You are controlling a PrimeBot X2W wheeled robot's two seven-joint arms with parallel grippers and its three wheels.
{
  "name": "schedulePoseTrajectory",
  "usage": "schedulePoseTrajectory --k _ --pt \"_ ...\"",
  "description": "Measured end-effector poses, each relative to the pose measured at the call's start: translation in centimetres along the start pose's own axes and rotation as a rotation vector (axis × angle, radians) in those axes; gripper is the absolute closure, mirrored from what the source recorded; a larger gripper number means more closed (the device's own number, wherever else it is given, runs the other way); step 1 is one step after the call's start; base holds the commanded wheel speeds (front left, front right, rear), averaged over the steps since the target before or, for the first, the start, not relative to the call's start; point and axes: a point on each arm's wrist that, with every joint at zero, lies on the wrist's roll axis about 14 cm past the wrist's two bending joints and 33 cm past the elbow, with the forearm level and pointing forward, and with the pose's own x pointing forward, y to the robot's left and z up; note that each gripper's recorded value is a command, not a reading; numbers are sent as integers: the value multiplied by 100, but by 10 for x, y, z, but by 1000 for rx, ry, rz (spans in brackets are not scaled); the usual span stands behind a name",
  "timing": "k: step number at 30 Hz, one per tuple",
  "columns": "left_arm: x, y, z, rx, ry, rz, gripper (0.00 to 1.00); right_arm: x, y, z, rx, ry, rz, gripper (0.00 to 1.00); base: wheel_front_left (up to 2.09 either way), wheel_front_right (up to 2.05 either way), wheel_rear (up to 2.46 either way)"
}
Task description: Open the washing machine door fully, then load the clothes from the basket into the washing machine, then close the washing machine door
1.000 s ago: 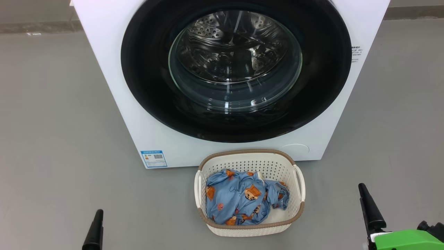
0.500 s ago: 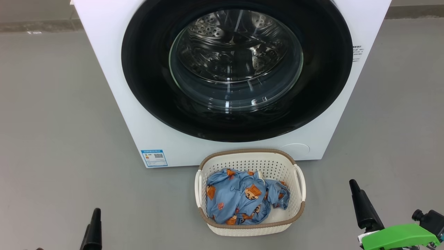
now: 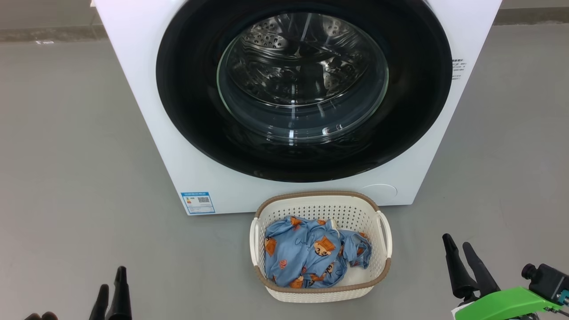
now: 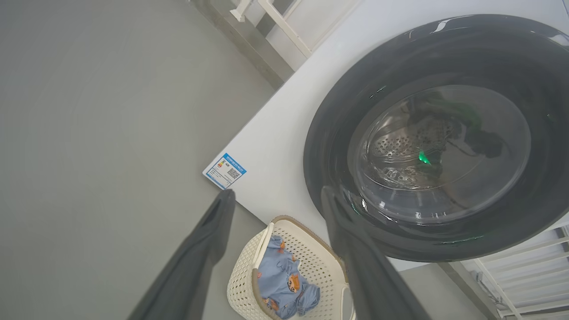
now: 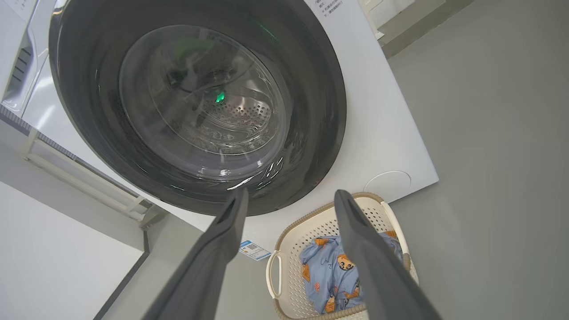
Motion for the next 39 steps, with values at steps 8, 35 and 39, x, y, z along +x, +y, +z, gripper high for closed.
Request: schedulePoseTrajectory --k 8,35,39 --pt "-3 3 3 104 -12 3 0 0 -1 3 -101 -14 1 0 0 0 0" --pt "-5 -6 17 525 -60 -62 0 -4 4 8 -463 -54 36 0 0 0 0" --pt "-5 -8 19 588 -65 -74 0 -4 7 10 -514 -65 45 0 0 0 0"
